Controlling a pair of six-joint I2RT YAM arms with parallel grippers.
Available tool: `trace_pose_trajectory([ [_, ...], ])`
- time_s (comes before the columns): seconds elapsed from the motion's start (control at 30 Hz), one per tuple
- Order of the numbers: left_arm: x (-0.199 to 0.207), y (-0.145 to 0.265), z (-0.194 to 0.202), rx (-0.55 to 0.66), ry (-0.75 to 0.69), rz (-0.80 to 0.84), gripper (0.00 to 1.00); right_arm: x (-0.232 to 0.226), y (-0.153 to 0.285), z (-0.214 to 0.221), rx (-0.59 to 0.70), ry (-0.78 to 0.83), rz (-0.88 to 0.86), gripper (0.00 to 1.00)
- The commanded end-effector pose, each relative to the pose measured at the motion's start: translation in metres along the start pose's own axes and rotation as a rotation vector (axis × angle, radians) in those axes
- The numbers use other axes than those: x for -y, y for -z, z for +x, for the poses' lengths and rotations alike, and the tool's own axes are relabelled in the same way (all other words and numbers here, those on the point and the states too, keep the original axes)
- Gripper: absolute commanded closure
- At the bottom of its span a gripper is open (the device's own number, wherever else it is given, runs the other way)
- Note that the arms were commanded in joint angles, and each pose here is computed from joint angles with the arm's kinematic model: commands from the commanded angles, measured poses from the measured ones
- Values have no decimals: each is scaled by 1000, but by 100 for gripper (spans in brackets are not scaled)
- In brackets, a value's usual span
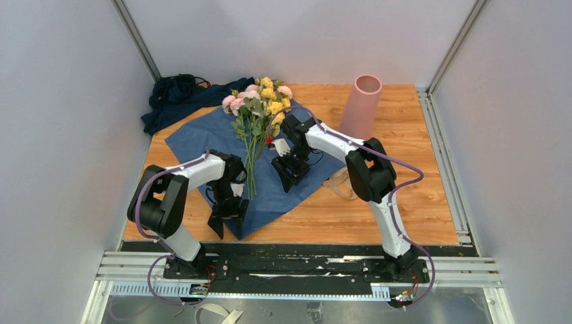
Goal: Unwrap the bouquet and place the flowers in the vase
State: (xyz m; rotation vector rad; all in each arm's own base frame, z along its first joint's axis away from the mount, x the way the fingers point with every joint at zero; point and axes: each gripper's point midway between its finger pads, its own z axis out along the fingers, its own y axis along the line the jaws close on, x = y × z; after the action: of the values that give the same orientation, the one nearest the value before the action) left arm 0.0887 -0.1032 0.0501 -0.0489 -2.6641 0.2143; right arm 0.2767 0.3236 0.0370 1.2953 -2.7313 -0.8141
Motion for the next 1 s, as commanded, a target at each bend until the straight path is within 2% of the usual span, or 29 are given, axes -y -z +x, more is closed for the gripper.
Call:
trace_pose_trajectory([
  [0.0, 5, 9, -3, -3, -52, 2, 32, 20, -1, 13, -41, -22, 86, 37],
  [0.2, 19, 55, -19, 153, -68, -8, 33, 12, 21, -8, 33, 26, 101, 37],
  [0.3, 30, 76, -39, 282, -67, -8, 33, 8, 32, -20, 65, 43, 109, 37],
  [0.37, 48, 96, -61, 390, -105, 49, 33, 7, 36, -26, 81, 50, 110, 38],
  [0.43, 67, 101, -77, 419, -138, 121, 33, 7, 39, -34, 94, 54, 110, 38],
  [0.47, 77, 100, -81, 409, -158, 175, 33, 8, 41, -37, 103, 55, 113, 38],
  [0.53, 97, 84, -83, 294, -225, 278, 34, 7, 48, -45, 128, 62, 122, 39],
  [0.67, 91, 43, -76, 166, -229, 244, 35, 9, 65, -62, 195, 85, 174, 39],
  [0.87, 70, -2, -71, 135, -232, 221, 36, 24, 90, -83, 299, 66, 279, 39],
  [0.97, 62, -10, -76, 129, -245, 185, 37, 25, 108, -96, 381, 72, 326, 39],
])
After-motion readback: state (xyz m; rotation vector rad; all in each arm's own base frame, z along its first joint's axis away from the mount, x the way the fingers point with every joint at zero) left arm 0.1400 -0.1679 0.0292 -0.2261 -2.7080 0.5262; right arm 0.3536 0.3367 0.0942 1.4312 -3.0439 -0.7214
